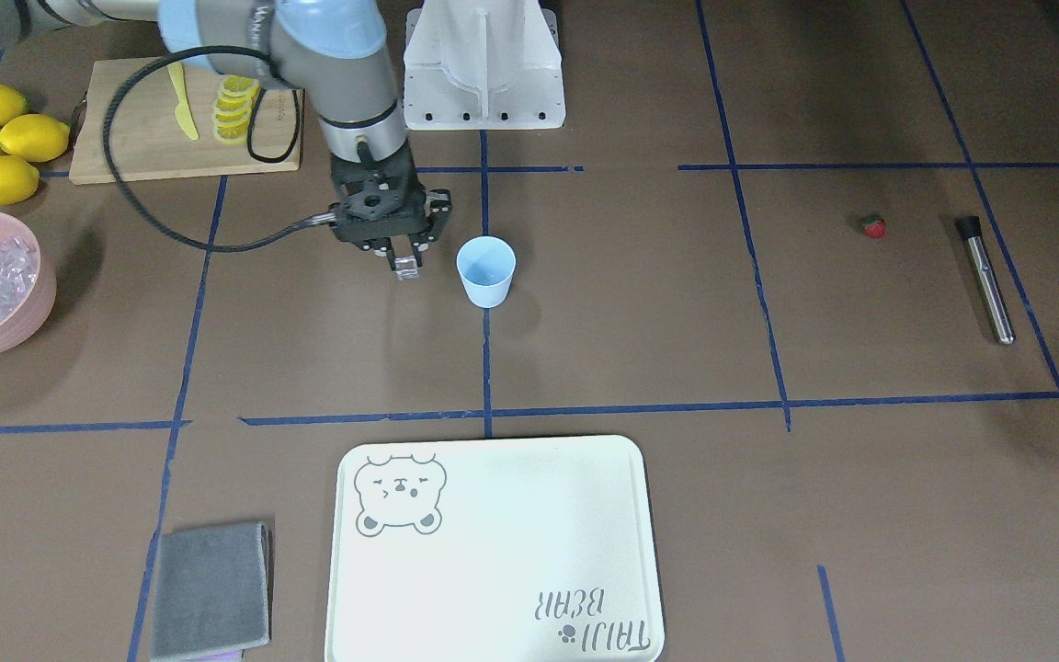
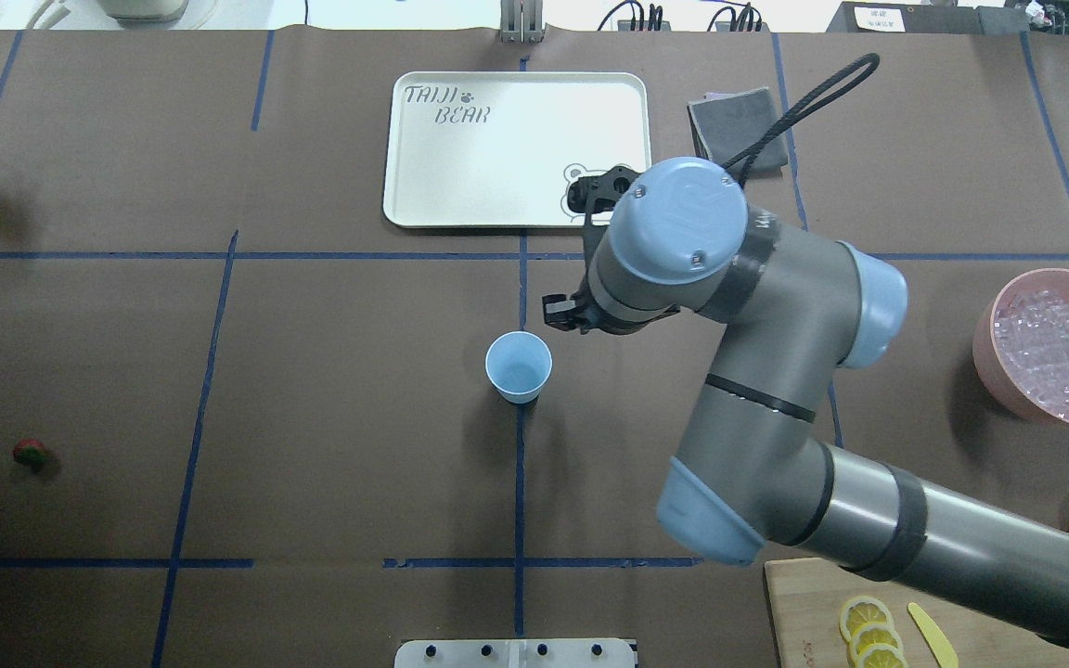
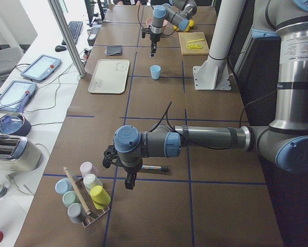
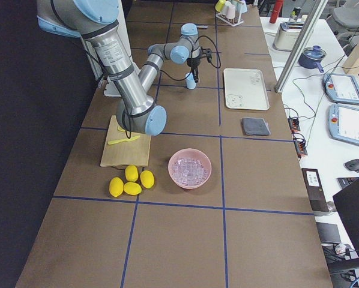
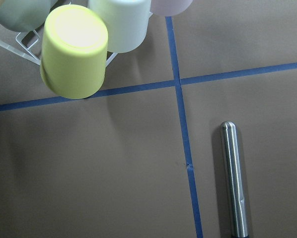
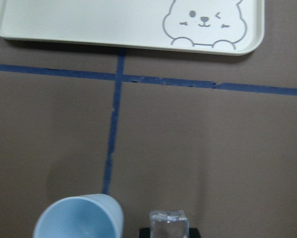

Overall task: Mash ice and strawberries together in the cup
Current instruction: 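Lift the ice cube and carry it over the light-blue cup, then open the right gripper to drop the ice cube into the cup, then move the right gripper back to the pink bowl, then grasp another ice cube from the bowl with the right gripper, then carry the ice cube over the light-blue cup with the right gripper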

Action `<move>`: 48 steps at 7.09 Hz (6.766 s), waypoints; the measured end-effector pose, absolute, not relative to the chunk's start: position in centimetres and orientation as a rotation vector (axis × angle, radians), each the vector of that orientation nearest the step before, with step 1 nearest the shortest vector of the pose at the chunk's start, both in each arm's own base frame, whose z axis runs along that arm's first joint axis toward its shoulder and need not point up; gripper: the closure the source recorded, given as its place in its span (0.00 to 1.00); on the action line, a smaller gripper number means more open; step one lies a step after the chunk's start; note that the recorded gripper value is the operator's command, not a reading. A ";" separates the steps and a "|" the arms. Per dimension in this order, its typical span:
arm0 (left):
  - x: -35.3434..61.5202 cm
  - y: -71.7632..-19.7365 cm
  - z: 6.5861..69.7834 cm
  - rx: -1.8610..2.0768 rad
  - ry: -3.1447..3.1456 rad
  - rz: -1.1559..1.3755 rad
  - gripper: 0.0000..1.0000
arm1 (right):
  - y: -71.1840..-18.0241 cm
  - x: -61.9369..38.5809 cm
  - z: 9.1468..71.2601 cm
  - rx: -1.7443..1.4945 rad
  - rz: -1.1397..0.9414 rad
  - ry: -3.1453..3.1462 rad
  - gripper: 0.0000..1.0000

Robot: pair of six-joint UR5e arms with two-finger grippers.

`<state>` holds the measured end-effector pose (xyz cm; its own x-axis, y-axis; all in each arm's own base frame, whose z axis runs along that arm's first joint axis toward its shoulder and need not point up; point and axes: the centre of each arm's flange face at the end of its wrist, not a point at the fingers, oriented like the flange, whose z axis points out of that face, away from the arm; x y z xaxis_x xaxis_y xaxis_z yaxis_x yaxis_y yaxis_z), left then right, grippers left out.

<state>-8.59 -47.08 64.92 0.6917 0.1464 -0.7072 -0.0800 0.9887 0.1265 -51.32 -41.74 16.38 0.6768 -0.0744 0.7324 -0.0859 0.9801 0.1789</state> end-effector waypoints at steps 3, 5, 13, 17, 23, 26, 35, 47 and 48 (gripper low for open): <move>-8.5 -47.1 64.9 0.088 0.797 0.128 0.00 | -38.8 -56.6 13.1 0.197 0.051 -0.828 0.51; -8.5 -47.1 65.0 0.088 0.798 0.128 0.00 | -38.5 -57.5 13.4 0.202 0.050 -0.811 0.00; -8.5 -47.1 65.0 0.088 0.798 0.128 0.00 | -45.8 -46.6 20.9 0.177 -0.033 -0.779 0.00; -8.5 -46.8 65.2 0.083 0.798 0.126 0.00 | -48.8 -21.8 39.6 0.184 -0.305 -0.689 0.00; -8.5 -46.8 65.1 0.086 0.798 0.128 0.00 | -43.8 -9.1 56.4 0.130 -0.288 -0.700 0.04; -8.4 -46.8 65.1 0.088 0.798 0.131 0.00 | -43.4 -11.5 58.3 0.086 -0.252 -0.645 0.12; -8.4 -46.8 65.1 0.085 0.798 0.130 0.00 | -42.5 -14.2 60.7 0.029 -0.287 -0.611 0.90; -8.4 -47.0 64.9 0.091 0.797 0.133 0.00 | -47.1 -26.0 33.7 0.211 -0.116 -0.848 1.00; -8.3 -47.0 64.9 0.092 0.797 0.135 0.00 | -46.2 -30.7 30.0 0.205 -0.081 -0.881 1.00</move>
